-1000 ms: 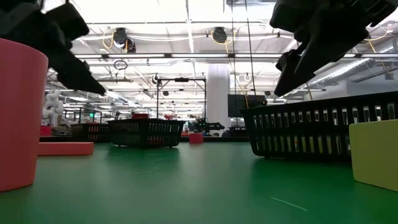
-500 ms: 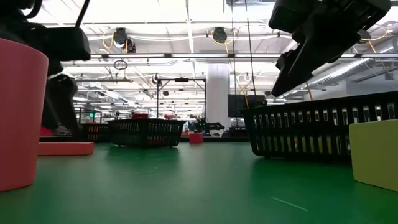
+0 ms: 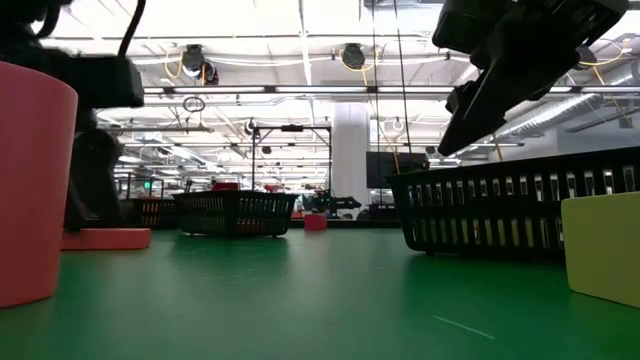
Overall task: Sort & place blocks by color
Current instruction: Put the light orange block into the top black bin
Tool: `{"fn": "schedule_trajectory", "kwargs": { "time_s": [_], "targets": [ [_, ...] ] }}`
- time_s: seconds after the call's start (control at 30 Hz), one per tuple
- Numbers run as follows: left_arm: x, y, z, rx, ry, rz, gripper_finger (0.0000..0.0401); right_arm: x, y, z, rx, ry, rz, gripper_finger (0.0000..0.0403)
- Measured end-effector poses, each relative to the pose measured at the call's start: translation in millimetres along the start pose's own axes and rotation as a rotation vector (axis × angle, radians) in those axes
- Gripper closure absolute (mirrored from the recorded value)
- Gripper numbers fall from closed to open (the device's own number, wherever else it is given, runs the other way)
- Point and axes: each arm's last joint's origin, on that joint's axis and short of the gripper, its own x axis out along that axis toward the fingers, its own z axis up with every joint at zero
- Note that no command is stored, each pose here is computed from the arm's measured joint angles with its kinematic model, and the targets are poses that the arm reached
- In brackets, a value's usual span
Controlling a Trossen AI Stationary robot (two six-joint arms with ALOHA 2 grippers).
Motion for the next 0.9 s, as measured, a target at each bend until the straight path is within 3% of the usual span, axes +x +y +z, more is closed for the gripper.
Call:
{"fn": "schedule_trajectory", "kwargs": {
  "time_s": [0.2, 0.53, 0.9],
  "targets": [
    [15, -3, -6, -0.022, 0.061, 0.028, 0.0067, 0, 0, 0, 0.010, 0.005, -0.001, 0.0122],
    [12, 0, -5, -0.033, 0.057, 0.022, 0.0273, 0, -1, 0, 0.010, -0.005, -0.024, 0.0122],
    [-12, 17, 10, -0.042, 0.008, -0.016, 0.0274, 0, -1, 0, 0.010, -0.005, -0.024, 0.0122]
  ]
}}
